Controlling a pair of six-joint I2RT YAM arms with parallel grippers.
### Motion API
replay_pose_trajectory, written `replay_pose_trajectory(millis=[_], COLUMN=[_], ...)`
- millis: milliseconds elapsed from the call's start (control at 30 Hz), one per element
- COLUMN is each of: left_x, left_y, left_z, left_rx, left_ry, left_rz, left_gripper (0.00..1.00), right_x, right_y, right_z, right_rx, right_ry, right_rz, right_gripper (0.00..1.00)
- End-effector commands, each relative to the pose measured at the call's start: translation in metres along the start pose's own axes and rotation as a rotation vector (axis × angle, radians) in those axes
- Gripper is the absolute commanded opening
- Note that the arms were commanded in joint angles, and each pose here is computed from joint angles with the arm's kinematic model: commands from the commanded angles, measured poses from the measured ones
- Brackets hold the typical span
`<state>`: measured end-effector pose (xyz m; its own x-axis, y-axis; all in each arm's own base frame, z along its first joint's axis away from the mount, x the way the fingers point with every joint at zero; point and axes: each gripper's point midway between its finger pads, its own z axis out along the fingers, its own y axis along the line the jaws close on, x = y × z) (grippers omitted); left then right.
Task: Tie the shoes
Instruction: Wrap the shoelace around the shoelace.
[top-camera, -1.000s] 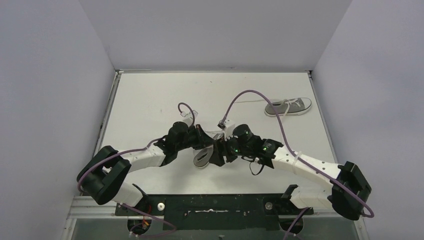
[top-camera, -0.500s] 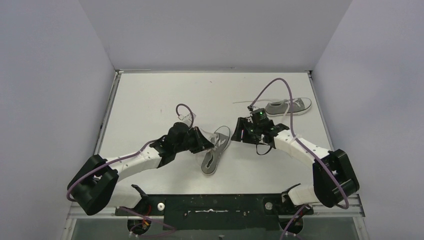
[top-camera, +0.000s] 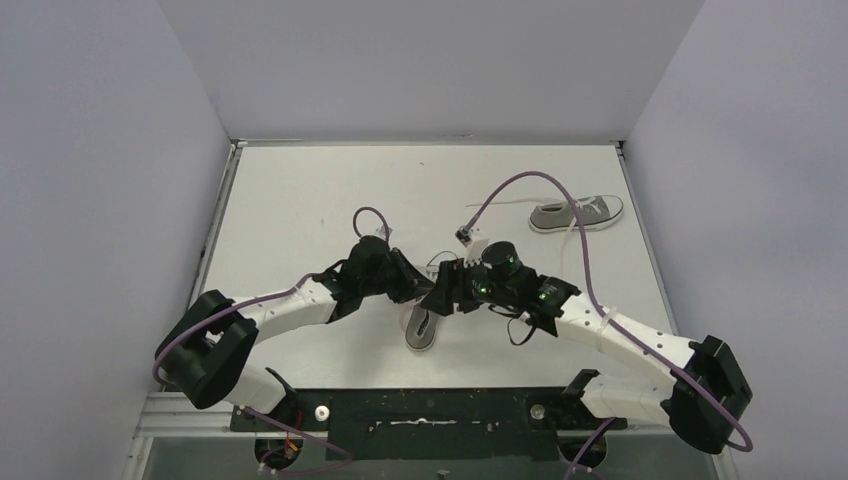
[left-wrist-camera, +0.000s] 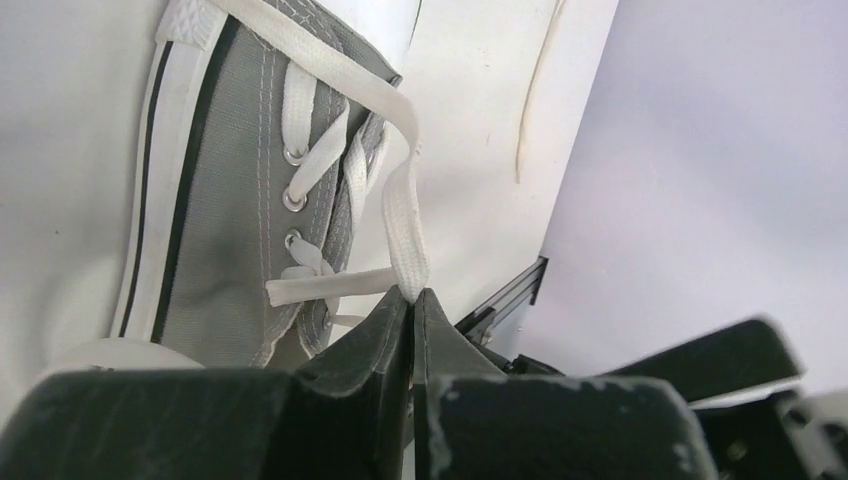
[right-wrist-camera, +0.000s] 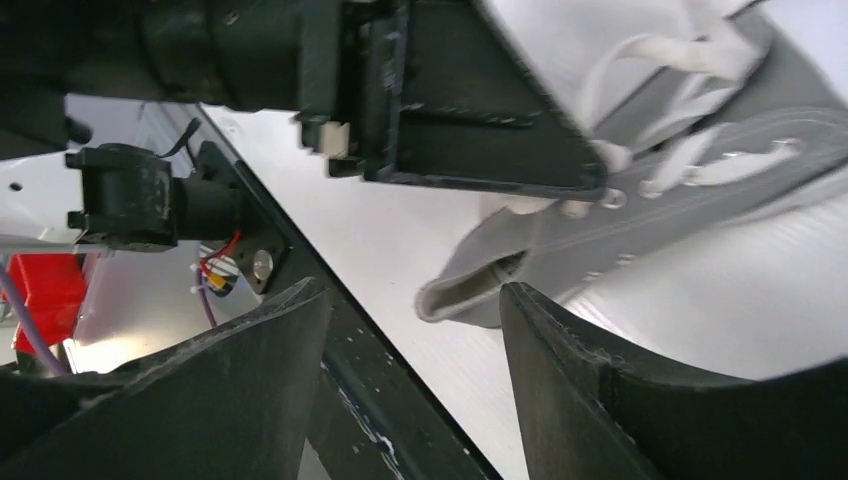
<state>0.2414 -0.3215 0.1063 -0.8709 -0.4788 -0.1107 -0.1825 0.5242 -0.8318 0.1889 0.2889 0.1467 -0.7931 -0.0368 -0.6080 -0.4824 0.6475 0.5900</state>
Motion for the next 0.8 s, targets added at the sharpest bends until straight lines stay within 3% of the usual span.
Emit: replay_pose_trajectory(millis=[0, 500, 767], left_x=[-0.009, -0.005, -0.003], left_y=[-0.04, -0.029, -0.037], left_z=[-0.004, -0.022, -0.026], left_rx=[0.122, 0.117, 0.167], left_ry=[-0.028, -0.025, -0.003], left_rz=[-0.105, -0.159, -0.173], left_gripper=[0.0, 0.0, 0.0], right_x=[-0.018, -0.027, -0.022], right_y=[0.014, -0.008, -0.007], right_z=[0.018, 0.061, 0.075], right_rx=[-0.046, 0.048, 0.005], right_ry=[-0.208, -0.373, -0.485], right_rz=[0.038, 0.059, -0.081], right_gripper=[0.62, 0.47, 0.45])
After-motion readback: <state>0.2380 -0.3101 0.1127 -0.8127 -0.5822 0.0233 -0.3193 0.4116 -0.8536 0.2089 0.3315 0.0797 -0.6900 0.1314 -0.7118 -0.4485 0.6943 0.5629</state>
